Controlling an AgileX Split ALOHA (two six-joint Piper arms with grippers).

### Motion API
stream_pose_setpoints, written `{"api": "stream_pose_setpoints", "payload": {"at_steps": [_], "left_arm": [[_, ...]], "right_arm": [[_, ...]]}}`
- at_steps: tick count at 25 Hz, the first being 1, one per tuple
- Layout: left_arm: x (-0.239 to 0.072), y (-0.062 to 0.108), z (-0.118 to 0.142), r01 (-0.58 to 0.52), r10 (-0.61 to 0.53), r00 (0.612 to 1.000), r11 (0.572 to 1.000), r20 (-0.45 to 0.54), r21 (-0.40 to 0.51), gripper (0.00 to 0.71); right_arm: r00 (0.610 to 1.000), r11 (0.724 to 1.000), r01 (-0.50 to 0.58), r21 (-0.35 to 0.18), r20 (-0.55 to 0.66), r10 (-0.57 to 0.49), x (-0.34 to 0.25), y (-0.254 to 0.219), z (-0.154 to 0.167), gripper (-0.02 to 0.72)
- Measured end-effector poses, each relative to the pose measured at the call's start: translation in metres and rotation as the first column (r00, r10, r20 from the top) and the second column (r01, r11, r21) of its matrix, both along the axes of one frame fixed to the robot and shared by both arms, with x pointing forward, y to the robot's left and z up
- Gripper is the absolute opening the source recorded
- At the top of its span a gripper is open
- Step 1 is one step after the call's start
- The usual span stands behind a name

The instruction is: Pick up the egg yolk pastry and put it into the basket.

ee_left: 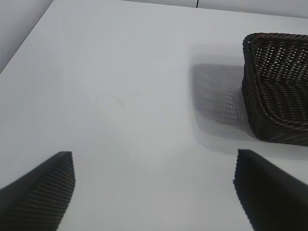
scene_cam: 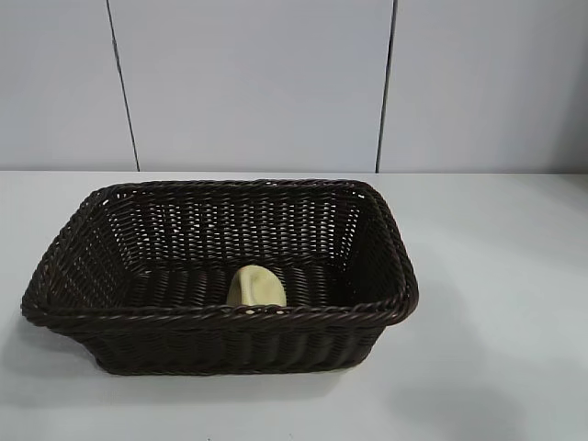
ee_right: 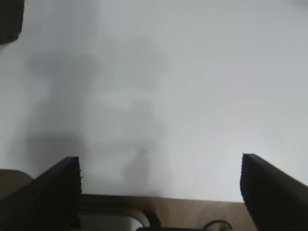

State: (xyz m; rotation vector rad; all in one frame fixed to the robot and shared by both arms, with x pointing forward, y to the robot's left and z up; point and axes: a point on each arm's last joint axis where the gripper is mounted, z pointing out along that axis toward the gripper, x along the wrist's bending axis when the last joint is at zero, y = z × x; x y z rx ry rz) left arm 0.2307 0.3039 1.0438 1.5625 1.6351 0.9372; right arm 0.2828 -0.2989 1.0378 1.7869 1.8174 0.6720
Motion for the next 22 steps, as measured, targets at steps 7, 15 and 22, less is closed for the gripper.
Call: {"api": "stream_pose_setpoints", "payload": {"at_steps": [7, 15, 22], "left_arm": [[0.000, 0.000, 0.000, 0.000, 0.000, 1.000, 1.000, 0.000, 0.000, 0.652], [0.000, 0.000, 0.000, 0.000, 0.000, 1.000, 1.000, 0.000, 0.000, 0.652], [0.000, 0.000, 0.000, 0.000, 0.000, 1.000, 1.000, 0.000, 0.000, 0.652]], "right_arm": [[1.000, 1.000, 0.001, 0.000, 0.005, -0.001, 0.001, 0.000, -0.002, 0.640], [0.966, 1.000, 0.000, 0.006, 0.257, -0.001, -0.035, -0.001, 0.004, 0.641], [0.939, 1.000, -0.004, 0.009, 0.345, 0.001, -0.049, -0.001, 0.005, 0.641]]}}
